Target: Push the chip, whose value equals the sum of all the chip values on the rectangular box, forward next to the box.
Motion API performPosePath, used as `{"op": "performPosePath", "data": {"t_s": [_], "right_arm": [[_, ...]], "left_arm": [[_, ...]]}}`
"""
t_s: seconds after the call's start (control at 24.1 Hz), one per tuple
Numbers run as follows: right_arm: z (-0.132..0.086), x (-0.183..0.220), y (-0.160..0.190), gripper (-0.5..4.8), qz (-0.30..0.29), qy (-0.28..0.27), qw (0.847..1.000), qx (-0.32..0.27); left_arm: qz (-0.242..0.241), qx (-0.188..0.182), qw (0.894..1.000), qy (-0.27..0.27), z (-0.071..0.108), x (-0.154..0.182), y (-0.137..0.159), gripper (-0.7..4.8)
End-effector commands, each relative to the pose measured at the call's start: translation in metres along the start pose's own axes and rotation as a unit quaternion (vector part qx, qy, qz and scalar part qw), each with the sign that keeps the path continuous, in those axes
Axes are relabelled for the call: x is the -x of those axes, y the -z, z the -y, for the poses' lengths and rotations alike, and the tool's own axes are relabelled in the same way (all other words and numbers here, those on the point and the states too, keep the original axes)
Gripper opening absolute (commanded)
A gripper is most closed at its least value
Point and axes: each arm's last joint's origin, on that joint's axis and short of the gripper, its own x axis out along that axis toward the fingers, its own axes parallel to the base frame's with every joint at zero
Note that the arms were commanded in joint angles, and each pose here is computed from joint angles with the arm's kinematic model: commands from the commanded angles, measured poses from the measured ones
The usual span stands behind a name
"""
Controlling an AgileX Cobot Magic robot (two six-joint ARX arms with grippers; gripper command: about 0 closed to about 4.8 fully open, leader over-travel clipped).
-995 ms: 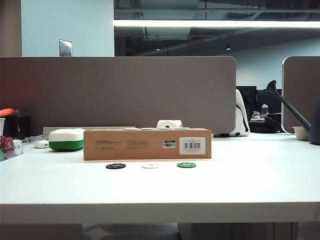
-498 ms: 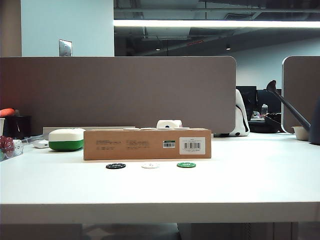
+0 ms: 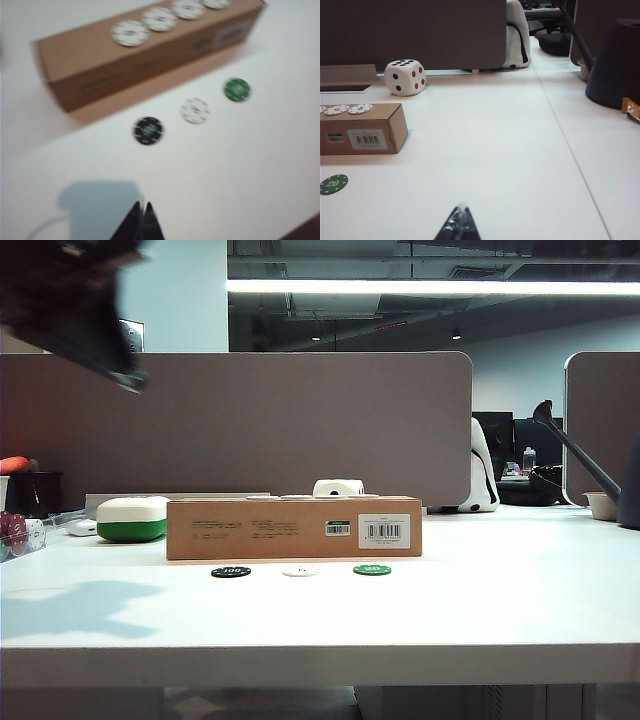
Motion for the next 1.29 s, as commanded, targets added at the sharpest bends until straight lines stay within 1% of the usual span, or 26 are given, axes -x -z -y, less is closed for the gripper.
{"op": "performPosePath", "data": {"t_s": [0.04, 0.08, 0.17, 0.25, 0.54, 0.62, 0.66, 0.79, 0.83, 0.91, 1.12, 1.29], "right_arm": [[0.000, 0.000, 0.000, -0.04, 0.004, -0.001, 1.000, 0.002], [0.000, 0.000, 0.000, -0.04, 0.005, -0.001, 1.000, 0.001], [0.000, 0.000, 0.000, -0.04, 0.005, -0.001, 1.000, 0.002], [0.000, 0.000, 0.000, -0.04, 0.005, -0.001, 1.000, 0.002], [0.000, 0.000, 0.000, -0.04, 0.005, -0.001, 1.000, 0.002], [0.000, 0.000, 0.000, -0.04, 0.005, -0.001, 1.000, 0.002], [0.000, 0.000, 0.000, -0.04, 0.005, -0.001, 1.000, 0.002], [0.000, 0.000, 0.000, -0.04, 0.005, -0.001, 1.000, 0.002], [0.000, 0.000, 0.000, -0.04, 0.005, -0.001, 1.000, 0.002], [0.000, 0.000, 0.000, -0.04, 0.005, -0.001, 1.000, 0.002], [0.000, 0.000, 0.000, -0.04, 0.005, -0.001, 1.000, 0.001], [0.000, 0.000, 0.000, -0.04, 0.006, -0.005, 1.000, -0.013]], "left_arm": [[-0.019, -0.008, 1.000, 0.008, 0.006, -0.021, -0.014, -0.05], [-0.034, -0.009, 0.999, 0.011, 0.007, -0.033, -0.018, -0.05], [-0.047, -0.008, 0.999, 0.009, 0.007, -0.047, -0.023, -0.05], [-0.047, -0.008, 0.999, 0.007, 0.007, -0.054, -0.032, -0.05], [-0.016, -0.009, 1.000, 0.009, 0.010, -0.065, -0.071, -0.05], [-0.007, -0.015, 1.000, 0.014, 0.016, -0.067, -0.080, -0.05], [-0.001, -0.021, 1.000, 0.023, 0.023, -0.066, -0.085, -0.05], [-0.006, -0.032, 0.999, 0.037, 0.035, -0.066, -0.084, -0.05], [-0.020, -0.042, 0.998, 0.047, 0.045, -0.066, -0.080, -0.05], [-0.037, -0.051, 0.996, 0.057, 0.053, -0.065, -0.076, -0.05], [-0.042, -0.052, 0.996, 0.060, 0.055, -0.067, -0.075, -0.05], [-0.042, -0.045, 0.997, 0.052, 0.047, -0.069, -0.075, -0.05]]}}
